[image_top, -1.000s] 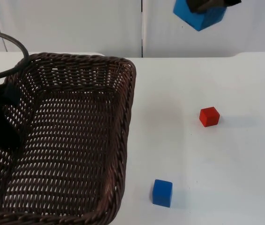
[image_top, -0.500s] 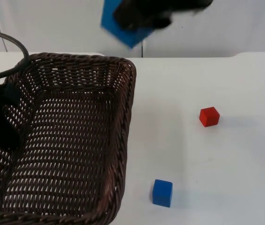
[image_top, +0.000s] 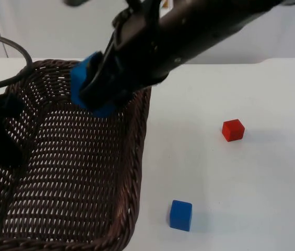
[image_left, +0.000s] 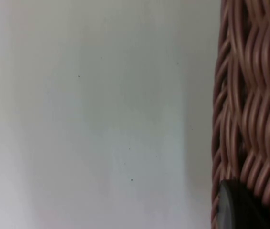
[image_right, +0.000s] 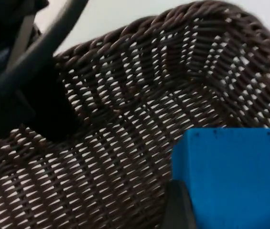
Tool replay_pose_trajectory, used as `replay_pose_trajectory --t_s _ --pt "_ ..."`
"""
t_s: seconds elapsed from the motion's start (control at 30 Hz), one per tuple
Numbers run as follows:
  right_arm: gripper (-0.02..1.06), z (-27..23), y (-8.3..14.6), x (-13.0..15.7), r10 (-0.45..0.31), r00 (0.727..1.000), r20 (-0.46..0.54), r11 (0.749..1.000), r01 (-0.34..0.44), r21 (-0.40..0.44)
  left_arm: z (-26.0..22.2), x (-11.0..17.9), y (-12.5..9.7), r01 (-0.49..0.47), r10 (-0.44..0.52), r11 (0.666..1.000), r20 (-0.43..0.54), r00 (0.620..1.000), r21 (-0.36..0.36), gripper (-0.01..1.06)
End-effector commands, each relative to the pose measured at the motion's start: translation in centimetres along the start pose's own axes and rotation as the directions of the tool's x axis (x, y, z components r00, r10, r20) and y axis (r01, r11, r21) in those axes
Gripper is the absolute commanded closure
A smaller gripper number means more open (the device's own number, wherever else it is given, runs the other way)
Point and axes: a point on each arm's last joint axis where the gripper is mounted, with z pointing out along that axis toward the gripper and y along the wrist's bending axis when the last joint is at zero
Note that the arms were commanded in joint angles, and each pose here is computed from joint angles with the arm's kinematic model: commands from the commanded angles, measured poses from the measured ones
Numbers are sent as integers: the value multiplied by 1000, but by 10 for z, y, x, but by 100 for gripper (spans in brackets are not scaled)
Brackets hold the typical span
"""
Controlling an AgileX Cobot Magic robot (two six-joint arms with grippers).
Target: Pick up the basket with the left hand and place the largest block into the basket with the right hand.
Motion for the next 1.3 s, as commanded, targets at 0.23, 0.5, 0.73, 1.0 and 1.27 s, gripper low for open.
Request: replay_pose_trajectory --t_s 0.23,0.5,0.73,1.0,1.27 --pt "99 19 4 6 41 999 -9 999 -42 -13 -3 0 -4 5 -5 1000 3 1000 21 105" --pt "47 24 5 11 42 999 -32 999 -42 -18 -3 0 -4 5 -5 1000 3 1000 21 105" --pt "24 24 4 11 43 998 -35 999 -44 -17 -3 0 -4 5 -5 1000 3 1000 21 105" --pt "24 17 5 10 40 998 -57 999 -41 -28 -3 1 -4 5 -5 1000 1 1000 22 105" --pt "24 -12 4 5 -48 990 -135 998 42 -43 -3 1 -4 5 -5 1000 -1 1000 23 105"
